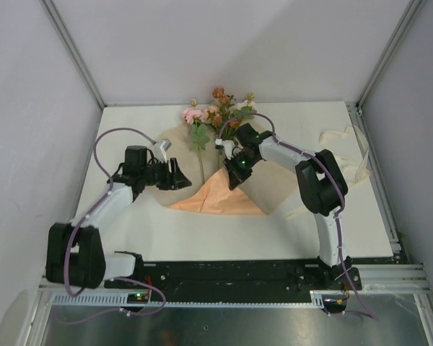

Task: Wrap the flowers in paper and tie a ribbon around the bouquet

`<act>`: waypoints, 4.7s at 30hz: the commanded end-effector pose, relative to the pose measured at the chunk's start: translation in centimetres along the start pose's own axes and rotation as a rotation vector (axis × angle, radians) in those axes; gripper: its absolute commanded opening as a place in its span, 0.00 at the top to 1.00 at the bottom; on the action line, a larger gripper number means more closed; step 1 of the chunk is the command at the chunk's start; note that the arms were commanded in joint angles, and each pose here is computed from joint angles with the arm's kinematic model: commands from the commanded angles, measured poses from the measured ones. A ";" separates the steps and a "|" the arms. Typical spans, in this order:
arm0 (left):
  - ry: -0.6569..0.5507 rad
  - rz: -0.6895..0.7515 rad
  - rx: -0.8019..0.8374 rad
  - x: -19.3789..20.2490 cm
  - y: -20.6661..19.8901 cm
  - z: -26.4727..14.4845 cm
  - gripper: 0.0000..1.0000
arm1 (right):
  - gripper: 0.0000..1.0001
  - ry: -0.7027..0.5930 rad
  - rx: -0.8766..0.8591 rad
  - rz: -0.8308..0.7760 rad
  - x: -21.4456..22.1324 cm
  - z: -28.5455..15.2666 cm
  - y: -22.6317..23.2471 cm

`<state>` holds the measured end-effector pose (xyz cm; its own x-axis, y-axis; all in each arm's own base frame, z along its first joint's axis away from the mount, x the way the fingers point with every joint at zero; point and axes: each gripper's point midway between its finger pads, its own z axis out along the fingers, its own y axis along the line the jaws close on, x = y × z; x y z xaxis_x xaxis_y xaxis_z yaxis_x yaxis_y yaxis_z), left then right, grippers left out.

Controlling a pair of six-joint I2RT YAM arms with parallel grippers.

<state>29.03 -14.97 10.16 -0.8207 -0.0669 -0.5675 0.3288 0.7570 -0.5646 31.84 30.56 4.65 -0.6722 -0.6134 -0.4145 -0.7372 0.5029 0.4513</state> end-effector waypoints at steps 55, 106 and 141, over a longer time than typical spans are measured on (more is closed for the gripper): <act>-0.228 -0.151 0.097 -14.4 2.4 12.5 0.99 | 1.00 0.026 0.010 -0.025 -0.8 1.2 -1.4; -0.271 -0.248 0.116 -13.2 2.5 15.7 0.97 | 1.00 -0.003 -0.021 -0.028 -1.6 0.3 -0.4; -0.297 -0.196 0.014 -11.9 3.8 4.7 0.31 | 1.00 -0.041 0.067 -0.045 -4.1 0.6 -2.9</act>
<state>43.29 -17.01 6.84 -0.7753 -0.4336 -0.4592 0.0703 0.6633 -0.7450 35.42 31.11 2.12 -0.6708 -0.6259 -0.3978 -0.7405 0.5354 0.4063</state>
